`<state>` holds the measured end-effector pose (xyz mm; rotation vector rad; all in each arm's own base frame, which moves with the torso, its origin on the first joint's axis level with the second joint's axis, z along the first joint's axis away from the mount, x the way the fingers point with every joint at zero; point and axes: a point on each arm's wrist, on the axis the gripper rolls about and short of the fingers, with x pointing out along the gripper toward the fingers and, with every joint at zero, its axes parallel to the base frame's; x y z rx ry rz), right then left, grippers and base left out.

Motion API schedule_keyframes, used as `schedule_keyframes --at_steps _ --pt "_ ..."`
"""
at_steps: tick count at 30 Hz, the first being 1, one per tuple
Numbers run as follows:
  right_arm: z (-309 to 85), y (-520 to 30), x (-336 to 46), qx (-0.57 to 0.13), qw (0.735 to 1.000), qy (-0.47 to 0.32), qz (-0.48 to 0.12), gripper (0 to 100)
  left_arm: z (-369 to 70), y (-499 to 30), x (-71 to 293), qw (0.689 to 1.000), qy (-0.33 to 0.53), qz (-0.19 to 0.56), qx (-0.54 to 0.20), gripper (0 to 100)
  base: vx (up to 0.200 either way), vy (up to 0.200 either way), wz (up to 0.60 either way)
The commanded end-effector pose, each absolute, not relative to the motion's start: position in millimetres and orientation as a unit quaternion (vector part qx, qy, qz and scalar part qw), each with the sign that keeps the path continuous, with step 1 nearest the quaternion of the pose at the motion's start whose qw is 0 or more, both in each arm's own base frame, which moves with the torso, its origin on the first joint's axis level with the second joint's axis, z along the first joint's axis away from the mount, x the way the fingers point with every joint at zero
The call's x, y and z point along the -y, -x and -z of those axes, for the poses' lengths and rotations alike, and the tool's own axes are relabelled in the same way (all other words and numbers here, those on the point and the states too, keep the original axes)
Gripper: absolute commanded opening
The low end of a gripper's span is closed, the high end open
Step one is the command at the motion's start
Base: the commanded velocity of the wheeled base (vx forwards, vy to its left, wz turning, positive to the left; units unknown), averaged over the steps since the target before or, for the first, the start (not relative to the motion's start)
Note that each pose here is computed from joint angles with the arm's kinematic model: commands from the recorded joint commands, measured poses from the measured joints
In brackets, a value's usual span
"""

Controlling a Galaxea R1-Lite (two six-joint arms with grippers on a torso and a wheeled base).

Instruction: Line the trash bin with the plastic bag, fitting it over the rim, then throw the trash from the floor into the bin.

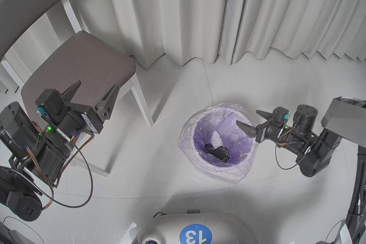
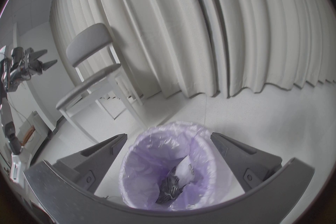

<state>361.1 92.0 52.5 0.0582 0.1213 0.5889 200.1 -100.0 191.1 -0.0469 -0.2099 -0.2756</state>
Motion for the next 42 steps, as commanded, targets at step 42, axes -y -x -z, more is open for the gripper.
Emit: schedule_keyframes --at_steps 42 --pt "-184.1 89.6 -3.7 0.152 0.986 0.007 -0.075 100 -220.2 137.3 -29.9 0.971 0.12 0.049 0.202 100 0.0 0.0 0.0"
